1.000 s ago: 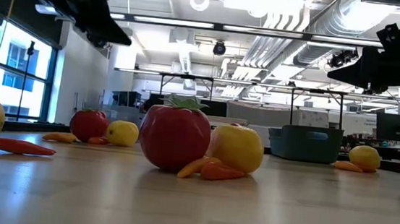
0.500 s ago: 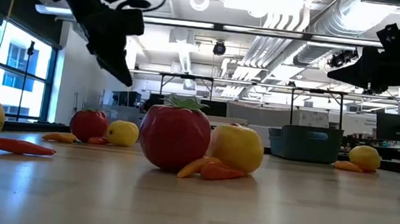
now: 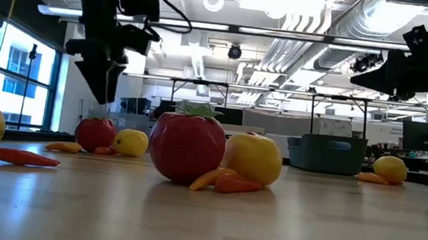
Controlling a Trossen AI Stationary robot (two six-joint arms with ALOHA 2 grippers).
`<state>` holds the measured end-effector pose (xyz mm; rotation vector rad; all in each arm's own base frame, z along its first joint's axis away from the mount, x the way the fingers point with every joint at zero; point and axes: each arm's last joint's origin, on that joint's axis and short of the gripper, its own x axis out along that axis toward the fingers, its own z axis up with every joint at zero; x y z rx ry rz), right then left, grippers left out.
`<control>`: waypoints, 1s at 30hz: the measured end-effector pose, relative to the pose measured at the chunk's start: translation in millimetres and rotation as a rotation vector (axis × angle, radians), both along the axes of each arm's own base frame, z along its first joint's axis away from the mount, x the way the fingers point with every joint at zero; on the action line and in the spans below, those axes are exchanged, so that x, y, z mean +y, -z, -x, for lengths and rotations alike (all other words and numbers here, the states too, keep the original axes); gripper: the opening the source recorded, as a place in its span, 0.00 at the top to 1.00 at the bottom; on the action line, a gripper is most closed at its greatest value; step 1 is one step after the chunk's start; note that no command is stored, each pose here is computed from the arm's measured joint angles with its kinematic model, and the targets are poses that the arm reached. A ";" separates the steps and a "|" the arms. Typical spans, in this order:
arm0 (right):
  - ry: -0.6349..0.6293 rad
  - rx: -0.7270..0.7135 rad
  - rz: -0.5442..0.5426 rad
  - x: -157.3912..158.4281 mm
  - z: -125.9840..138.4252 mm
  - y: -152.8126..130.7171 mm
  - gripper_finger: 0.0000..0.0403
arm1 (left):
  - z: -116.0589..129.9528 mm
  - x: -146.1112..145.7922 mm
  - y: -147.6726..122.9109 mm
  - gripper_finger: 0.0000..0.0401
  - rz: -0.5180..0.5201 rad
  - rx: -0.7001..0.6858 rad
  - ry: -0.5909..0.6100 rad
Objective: Sort produce into baskets
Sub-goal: Put the red tomato into the white bin
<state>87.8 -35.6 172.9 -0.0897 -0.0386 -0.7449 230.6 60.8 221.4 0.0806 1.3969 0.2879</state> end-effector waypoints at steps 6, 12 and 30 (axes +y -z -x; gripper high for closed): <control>0.000 0.000 0.000 0.0 0.0 -0.1 1.00 | -2.7 13.0 16.4 0.32 0.048 0.091 0.003; 0.000 0.000 0.000 0.0 0.0 -0.1 1.00 | -3.6 24.0 33.4 0.31 0.119 0.175 -0.034; 0.000 0.000 0.000 0.0 0.0 -0.1 1.00 | -10.9 33.0 51.5 0.34 0.112 0.213 -0.040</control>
